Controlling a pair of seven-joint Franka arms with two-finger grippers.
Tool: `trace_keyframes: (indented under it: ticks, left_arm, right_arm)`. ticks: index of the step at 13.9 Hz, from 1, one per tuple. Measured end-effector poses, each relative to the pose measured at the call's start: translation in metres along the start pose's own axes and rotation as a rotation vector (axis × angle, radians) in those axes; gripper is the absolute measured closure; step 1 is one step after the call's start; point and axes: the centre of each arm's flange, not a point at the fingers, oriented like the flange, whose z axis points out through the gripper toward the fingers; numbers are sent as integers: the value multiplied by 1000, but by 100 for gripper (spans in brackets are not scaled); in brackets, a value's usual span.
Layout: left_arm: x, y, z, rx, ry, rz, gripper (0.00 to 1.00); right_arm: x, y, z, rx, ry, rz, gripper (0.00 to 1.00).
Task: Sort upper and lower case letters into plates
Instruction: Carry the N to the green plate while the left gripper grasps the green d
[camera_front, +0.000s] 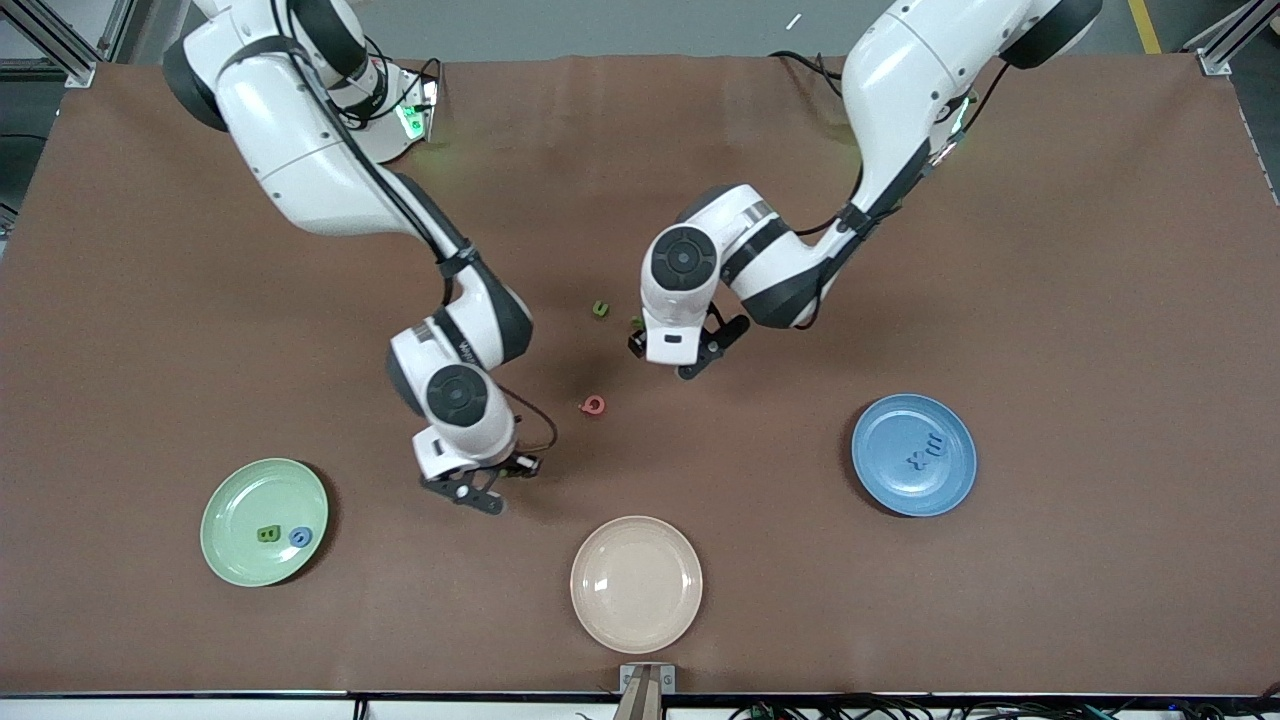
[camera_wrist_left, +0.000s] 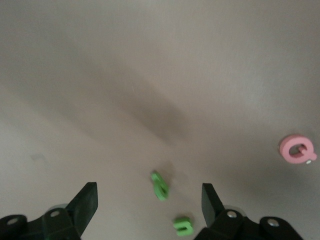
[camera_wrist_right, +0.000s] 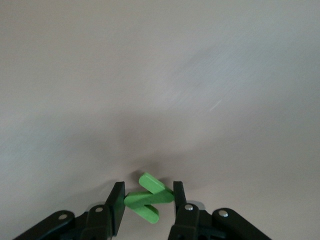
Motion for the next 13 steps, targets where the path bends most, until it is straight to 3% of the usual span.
trace_keyframes:
  ticks: [3,9,13]
  left_arm:
    - [-19,6,20,-32,-16,-125,16]
    - [-18,4,63,-9,-22,-247,26]
    - [-31,3,80,-4,-29,-265,32]
  right_arm:
    - [60,73,-12,-1,3,-101,57]
    - [117,193,-10,-28,-50,-308,57]
    - [146,251,-5,0,20,-416,57]
